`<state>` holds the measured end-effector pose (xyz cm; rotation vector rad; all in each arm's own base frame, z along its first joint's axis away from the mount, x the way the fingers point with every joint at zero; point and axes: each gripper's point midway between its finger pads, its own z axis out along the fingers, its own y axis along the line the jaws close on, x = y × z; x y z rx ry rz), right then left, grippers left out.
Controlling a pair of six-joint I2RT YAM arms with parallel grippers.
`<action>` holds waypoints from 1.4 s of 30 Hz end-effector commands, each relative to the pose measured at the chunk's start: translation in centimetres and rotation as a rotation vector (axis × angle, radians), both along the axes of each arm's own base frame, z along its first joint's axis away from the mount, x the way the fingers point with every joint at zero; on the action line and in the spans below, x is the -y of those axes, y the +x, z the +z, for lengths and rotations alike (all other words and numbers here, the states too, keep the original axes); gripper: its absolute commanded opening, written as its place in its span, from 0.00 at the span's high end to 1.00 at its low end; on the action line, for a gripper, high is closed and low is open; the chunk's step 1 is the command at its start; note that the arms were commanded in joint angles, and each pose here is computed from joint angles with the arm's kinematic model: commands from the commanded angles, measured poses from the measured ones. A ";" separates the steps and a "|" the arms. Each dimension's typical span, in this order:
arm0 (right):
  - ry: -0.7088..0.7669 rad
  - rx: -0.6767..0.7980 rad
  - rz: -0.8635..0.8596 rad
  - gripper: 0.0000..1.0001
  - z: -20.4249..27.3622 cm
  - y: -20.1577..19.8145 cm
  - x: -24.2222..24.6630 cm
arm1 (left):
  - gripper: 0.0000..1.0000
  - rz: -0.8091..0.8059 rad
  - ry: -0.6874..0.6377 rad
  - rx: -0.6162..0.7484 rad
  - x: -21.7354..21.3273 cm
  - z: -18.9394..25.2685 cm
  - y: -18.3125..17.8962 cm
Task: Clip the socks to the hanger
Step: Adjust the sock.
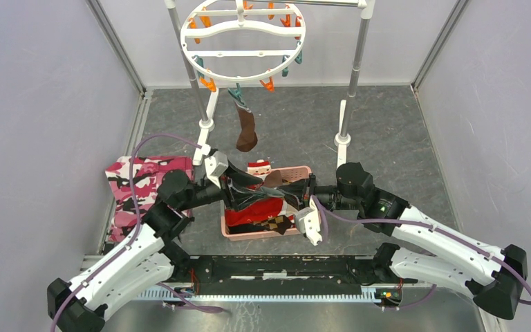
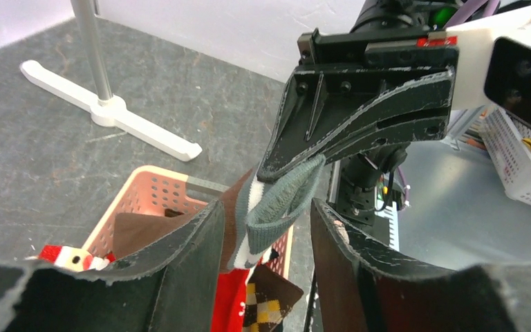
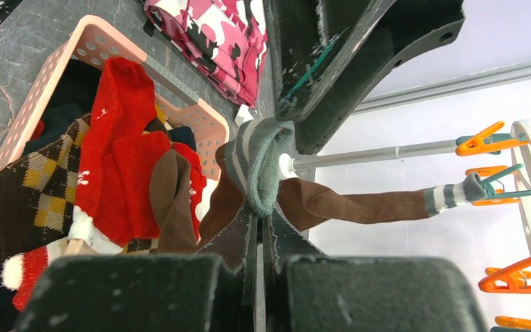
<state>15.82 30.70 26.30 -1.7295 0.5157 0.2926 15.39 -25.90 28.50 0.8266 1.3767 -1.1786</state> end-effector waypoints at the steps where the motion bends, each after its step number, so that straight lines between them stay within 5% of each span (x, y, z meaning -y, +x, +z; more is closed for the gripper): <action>1: 0.036 0.020 0.013 1.00 1.8 -0.3 -0.1 | 0.46 -0.068 0.000 -0.042 0.6 0.6 -0.9; 8: 0.035 0.018 0.014 1.00 1.8 -0.4 -0.1 | 0.55 -0.135 -0.008 -0.047 1.1 0.8 -1.7; 16: 0.036 0.015 0.006 1.00 1.8 -0.2 -0.2 | 0.97 -0.155 -0.007 -0.039 1.3 1.0 -1.8; 20: 0.039 -0.007 -0.033 1.00 2.0 0.4 -0.1 | 0.98 -0.101 0.010 0.025 0.8 0.9 -1.2; 26: 0.046 -0.248 -0.220 0.55 2.0 3.2 -0.4 | 0.98 0.150 0.009 0.299 -1.7 1.7 1.9; 29: 0.033 -0.383 -0.214 0.42 1.5 3.6 -1.0 | 0.98 0.228 -0.031 0.465 -2.6 2.5 2.7; 34: 0.203 -0.637 -0.193 0.36 3.8 5.3 0.0 | 0.98 0.344 -0.087 0.711 -4.1 3.0 3.1; 42: 0.285 -0.853 -0.108 0.36 5.1 4.6 -1.3 | 0.98 0.382 -0.102 0.764 -4.3 4.3 3.6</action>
